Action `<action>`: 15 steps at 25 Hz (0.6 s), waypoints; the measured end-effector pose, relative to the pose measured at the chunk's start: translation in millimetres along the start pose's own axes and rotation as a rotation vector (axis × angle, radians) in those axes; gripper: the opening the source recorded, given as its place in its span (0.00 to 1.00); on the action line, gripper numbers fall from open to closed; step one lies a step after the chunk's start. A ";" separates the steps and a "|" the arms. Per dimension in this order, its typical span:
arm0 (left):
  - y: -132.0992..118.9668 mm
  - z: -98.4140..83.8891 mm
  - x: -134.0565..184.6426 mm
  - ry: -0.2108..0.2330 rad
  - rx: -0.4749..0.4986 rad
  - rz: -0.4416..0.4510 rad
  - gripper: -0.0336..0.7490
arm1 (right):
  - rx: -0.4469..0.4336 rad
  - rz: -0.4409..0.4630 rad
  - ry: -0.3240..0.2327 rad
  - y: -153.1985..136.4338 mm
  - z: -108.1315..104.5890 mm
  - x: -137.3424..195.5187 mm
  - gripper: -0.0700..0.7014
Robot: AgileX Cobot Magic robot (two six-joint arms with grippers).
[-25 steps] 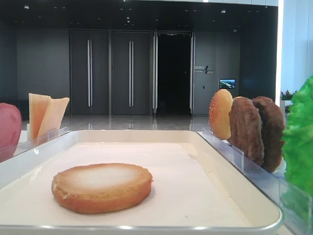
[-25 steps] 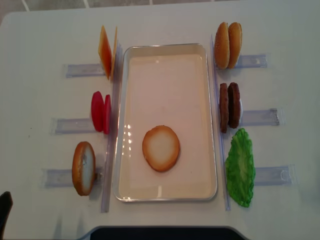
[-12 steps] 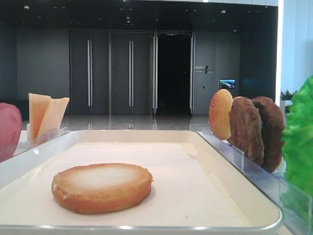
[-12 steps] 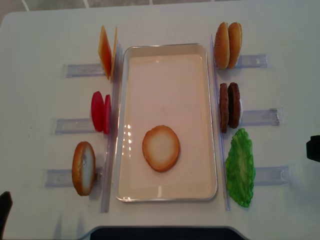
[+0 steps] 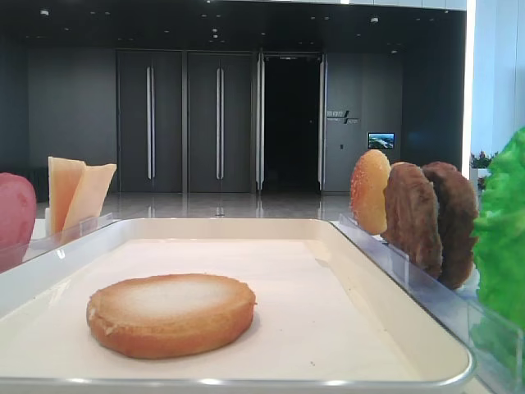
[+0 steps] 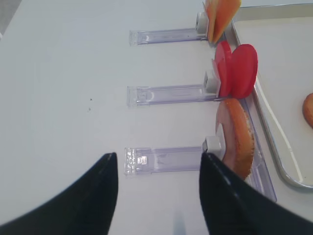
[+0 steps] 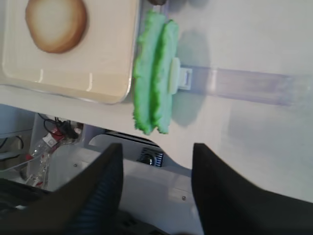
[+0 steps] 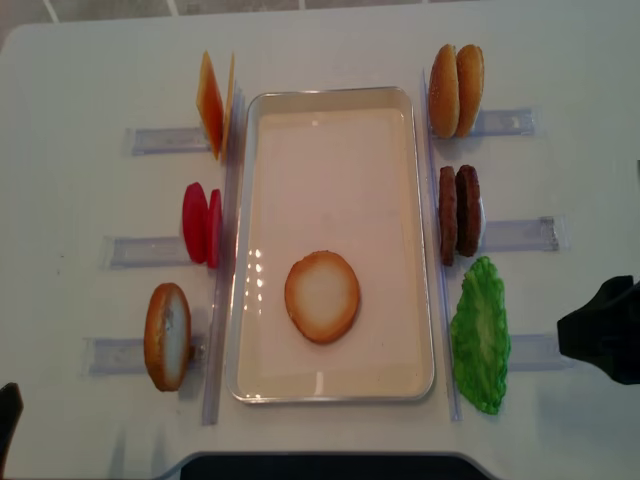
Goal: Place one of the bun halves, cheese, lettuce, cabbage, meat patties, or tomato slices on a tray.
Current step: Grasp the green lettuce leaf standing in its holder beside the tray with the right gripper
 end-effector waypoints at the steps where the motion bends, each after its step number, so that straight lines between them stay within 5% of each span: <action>1: 0.0 0.0 0.0 0.000 0.000 0.000 0.56 | 0.004 0.025 0.009 -6.3 4.7 -2.7 0.54; 8: 0.0 -0.1 0.0 0.000 0.001 0.000 0.55 | 0.116 0.043 0.008 -29.6 18.0 -7.9 0.54; 15: 0.0 -0.1 0.0 0.000 0.001 0.000 0.56 | 0.133 0.044 -0.022 -46.8 22.4 -18.6 0.64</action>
Point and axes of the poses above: a point on each arm's last joint axis where the gripper is mounted, y pointing back along that axis away from the gripper, z along the wrist's bending axis when the last joint is at zero, x = y × z, the point moved 1 cm from there along -y, pointing out along that axis toward the gripper, and after that the axes turned 5 degrees about -y, right-handed, at the moved point
